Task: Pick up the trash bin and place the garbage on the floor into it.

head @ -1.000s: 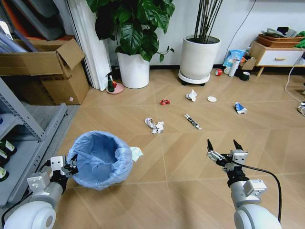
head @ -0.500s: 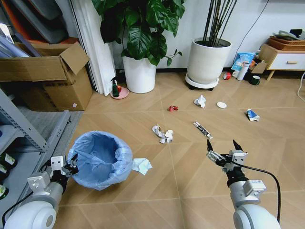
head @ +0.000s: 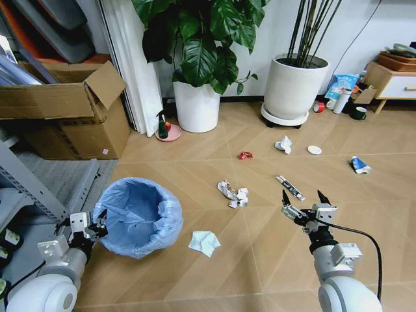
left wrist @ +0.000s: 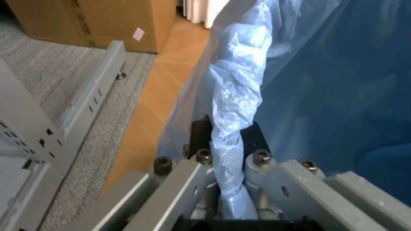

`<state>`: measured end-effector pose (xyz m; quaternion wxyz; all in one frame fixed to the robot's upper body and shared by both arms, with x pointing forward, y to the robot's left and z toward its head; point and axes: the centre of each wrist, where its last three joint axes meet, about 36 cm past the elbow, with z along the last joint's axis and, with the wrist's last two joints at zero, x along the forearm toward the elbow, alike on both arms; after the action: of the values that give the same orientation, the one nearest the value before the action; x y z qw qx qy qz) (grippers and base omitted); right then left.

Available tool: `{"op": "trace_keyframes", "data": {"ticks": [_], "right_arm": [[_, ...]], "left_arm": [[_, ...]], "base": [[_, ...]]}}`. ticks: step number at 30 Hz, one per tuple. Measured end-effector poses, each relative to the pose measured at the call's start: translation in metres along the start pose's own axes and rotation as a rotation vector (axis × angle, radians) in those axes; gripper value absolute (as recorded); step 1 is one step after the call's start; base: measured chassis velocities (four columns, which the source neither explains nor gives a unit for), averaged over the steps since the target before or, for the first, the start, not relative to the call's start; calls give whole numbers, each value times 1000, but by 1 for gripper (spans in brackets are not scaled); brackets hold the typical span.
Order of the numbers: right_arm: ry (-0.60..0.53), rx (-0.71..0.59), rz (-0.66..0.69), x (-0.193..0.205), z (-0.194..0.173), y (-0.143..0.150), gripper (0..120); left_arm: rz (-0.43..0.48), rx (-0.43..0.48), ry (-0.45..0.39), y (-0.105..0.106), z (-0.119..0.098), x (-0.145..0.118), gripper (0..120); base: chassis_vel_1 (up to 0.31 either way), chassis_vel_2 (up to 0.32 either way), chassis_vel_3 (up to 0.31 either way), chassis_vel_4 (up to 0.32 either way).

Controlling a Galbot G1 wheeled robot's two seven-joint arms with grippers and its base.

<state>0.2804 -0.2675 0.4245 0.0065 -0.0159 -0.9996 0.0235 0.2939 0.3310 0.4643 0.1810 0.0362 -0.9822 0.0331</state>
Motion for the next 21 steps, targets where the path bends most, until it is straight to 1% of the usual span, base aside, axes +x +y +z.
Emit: {"op": "trace_keyframes", "data": {"ticks": [4, 6, 8, 10, 11, 12, 15, 17, 21], "right_arm": [[25, 1, -27, 0, 6, -1, 100], [58, 14, -73, -1, 14, -4, 100], [71, 18, -89, -2, 19, -6, 100], [119, 31, -146, -8, 36, -14, 100], [119, 31, -146, -8, 36, -14, 100], [141, 35, -170, -12, 44, -17, 100], [223, 52, -268, -25, 72, -23, 100], [242, 55, -288, -28, 78, -23, 100], [337, 61, -392, -49, 107, -12, 100]], "left_arm": [[-1, 3, -4, -2, -1, 2, 0], [0, 0, -5, -2, -1, 2, 0], [2, -2, -5, -3, -1, 2, 0], [10, -5, -5, -4, -2, 1, 0], [10, -5, -5, -4, -2, 1, 0], [11, -5, -5, -4, -1, 1, 0], [11, -8, -3, -4, -1, 0, 0], [12, -8, -3, -4, -1, 0, 0], [10, -5, -1, -4, 0, 1, 0]], "base": [[-5, 159, 12, -152], [9, 96, 25, -72], [0, 70, 20, -48], [0, 0, 0, 0], [0, 0, 0, 0], [0, 0, 0, 0], [0, 0, 0, 0], [0, 0, 0, 0], [0, 0, 0, 0]]}}
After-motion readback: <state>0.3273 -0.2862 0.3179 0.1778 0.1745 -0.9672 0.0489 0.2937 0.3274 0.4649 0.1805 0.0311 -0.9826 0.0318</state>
